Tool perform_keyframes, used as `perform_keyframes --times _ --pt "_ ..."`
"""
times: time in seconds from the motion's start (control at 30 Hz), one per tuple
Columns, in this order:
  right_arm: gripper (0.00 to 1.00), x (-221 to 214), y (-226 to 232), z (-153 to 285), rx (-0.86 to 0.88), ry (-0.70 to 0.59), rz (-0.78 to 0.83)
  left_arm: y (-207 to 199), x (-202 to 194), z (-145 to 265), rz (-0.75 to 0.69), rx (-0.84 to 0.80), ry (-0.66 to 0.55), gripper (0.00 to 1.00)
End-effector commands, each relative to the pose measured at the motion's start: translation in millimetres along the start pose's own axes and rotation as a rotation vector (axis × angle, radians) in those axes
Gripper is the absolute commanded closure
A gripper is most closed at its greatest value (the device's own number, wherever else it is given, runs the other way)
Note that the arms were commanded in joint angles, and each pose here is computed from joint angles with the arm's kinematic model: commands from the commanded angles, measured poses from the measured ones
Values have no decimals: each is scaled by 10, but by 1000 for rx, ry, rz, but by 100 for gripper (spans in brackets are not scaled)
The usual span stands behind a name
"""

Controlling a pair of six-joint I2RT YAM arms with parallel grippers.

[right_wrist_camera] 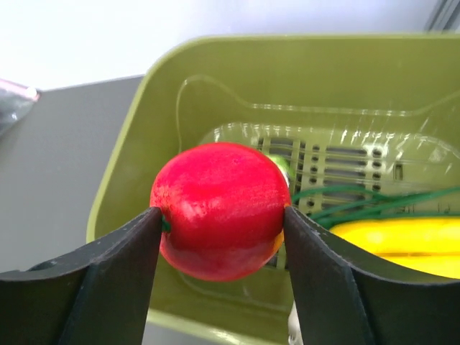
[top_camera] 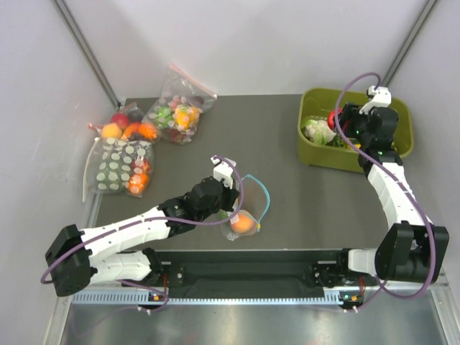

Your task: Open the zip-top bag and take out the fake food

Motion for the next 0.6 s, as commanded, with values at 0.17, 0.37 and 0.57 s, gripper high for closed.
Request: perform_keyframes --times 0.17,0.37,0.57 --pt "15 266 31 198 53 -112 33 -13 25 -2 -2 -22 -9 100" --pt "12 219 175 513 103 -132 55 5 37 52 -3 -15 -7 100" --pt "14 31 895 885 299 -107 144 0 79 87 -5 -12 -11 100"
Point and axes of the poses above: each gripper's point midway between its finger pads, its own z axis back along the fingers, its own y axis along the line the jaws close on, x = y × z, the point moved 10 cm from there along z, back along the fingers, and after that the axes turned 10 degrees about z, right-handed, at the moved point
